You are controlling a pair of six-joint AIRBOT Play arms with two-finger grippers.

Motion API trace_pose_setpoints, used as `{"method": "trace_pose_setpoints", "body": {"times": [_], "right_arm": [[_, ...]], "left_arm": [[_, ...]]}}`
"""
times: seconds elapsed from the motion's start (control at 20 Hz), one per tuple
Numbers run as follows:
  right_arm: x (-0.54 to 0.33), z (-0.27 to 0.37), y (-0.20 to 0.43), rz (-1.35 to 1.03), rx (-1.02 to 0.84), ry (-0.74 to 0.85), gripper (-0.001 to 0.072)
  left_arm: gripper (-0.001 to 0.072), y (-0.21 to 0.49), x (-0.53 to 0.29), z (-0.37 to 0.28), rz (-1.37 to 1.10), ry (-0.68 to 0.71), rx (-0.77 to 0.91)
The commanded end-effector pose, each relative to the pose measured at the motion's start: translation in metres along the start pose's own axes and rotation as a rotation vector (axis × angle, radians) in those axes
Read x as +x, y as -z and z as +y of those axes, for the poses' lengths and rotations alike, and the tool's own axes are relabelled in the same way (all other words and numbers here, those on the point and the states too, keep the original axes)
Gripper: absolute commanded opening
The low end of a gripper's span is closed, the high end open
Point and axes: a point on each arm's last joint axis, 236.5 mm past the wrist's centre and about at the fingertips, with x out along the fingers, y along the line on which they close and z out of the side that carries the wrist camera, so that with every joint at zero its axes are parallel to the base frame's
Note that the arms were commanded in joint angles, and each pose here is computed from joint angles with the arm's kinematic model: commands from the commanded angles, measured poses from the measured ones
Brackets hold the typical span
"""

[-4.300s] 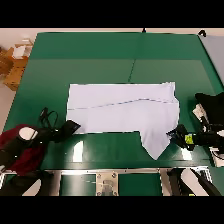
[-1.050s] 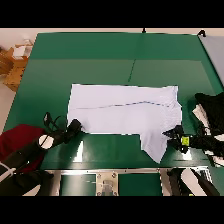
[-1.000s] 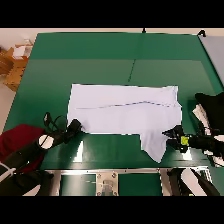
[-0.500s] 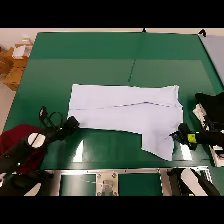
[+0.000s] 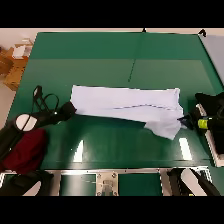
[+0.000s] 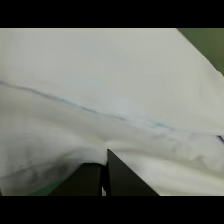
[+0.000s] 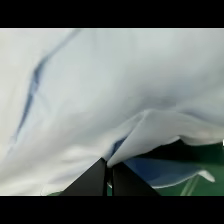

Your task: Fold the shirts.

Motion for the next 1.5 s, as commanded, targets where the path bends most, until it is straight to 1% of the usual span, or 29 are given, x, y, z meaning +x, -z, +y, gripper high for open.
{"method": "trace_pose_setpoints", "body": {"times": [0.0, 0.2, 0.3, 0.45, 0.5, 0.55, 0.6, 0.65, 0.7, 0.75, 0.85, 0.9, 0.95, 1.0, 1.05, 1.15, 1.2, 1.25, 1.3, 1.35, 1.45], "right_arm": [[-0.005, 0.054, -0.035, -0.069, -0.033, -0.122, 0.0016], [0.035, 0.081, -0.070, -0.066, -0.046, -0.137, 0.0016], [0.061, 0.084, -0.086, -0.057, -0.037, -0.122, 0.0016], [0.099, 0.077, -0.108, -0.028, -0.013, -0.090, 0.0017], [0.109, 0.074, -0.116, -0.032, -0.006, -0.083, 0.0017], [0.114, 0.074, -0.123, -0.033, -0.008, -0.082, 0.0038], [0.116, 0.076, -0.129, -0.035, -0.020, -0.087, 0.0160], [0.112, 0.082, -0.137, -0.049, -0.061, -0.096, 0.0300], [0.103, 0.089, -0.146, -0.068, -0.101, -0.108, 0.0332], [0.090, 0.096, -0.154, -0.075, -0.161, -0.119, 0.0347], [0.066, 0.088, -0.164, -0.060, -0.245, -0.085, 0.0504], [0.058, 0.073, -0.168, -0.052, -0.264, -0.040, 0.0537], [0.051, 0.055, -0.171, -0.045, -0.298, 0.010, 0.0541], [0.046, 0.036, -0.174, -0.034, -0.324, 0.053, 0.0592], [0.044, 0.019, -0.174, -0.010, -0.334, 0.084, 0.0595], [0.051, -0.006, -0.166, 0.073, -0.329, 0.088, 0.0599], [0.059, -0.016, -0.159, 0.125, -0.329, 0.083, 0.0634], [0.067, -0.024, -0.152, 0.171, -0.333, 0.078, 0.0688], [0.077, -0.030, -0.146, 0.216, -0.348, 0.063, 0.0688], [0.085, -0.030, -0.139, 0.250, -0.361, 0.027, 0.0688], [0.097, -0.019, -0.131, 0.288, -0.391, -0.083, 0.0688]], "left_arm": [[0.0021, -0.039, 0.016, -0.019, -0.015, -0.040, 0.104], [0.0021, -0.062, 0.066, -0.017, 0.029, -0.086, 0.140], [0.0021, -0.071, 0.094, -0.010, 0.043, -0.110, 0.156], [0.0023, -0.089, 0.138, 0.000, 0.024, -0.129, 0.138], [0.0126, -0.097, 0.150, -0.001, 0.005, -0.123, 0.131], [0.0562, -0.106, 0.156, -0.006, -0.015, -0.108, 0.120], [0.0692, -0.119, 0.156, -0.016, -0.048, -0.088, 0.119], [0.0695, -0.134, 0.152, -0.024, -0.076, -0.075, 0.128], [0.0695, -0.148, 0.143, -0.032, -0.090, -0.065, 0.135], [0.0695, -0.162, 0.131, -0.036, -0.088, -0.063, 0.138], [0.0695, -0.181, 0.108, -0.041, -0.068, -0.064, 0.159], [0.0695, -0.186, 0.098, -0.041, -0.050, -0.068, 0.171], [0.0695, -0.190, 0.087, -0.041, -0.032, -0.071, 0.169], [0.0695, -0.191, 0.080, -0.041, -0.013, -0.074, 0.168], [0.0695, -0.191, 0.074, -0.041, 0.009, -0.078, 0.167], [0.0686, -0.184, 0.069, -0.045, 0.043, -0.077, 0.193], [0.0527, -0.179, 0.069, -0.047, 0.063, -0.069, 0.201], [0.0292, -0.174, 0.069, -0.046, 0.084, -0.071, 0.205], [0.0055, -0.171, 0.069, -0.045, 0.100, -0.073, 0.227], [0.0031, -0.166, 0.068, -0.043, 0.121, -0.075, 0.249], [0.0031, -0.155, 0.066, -0.040, 0.172, -0.083, 0.263]]}}
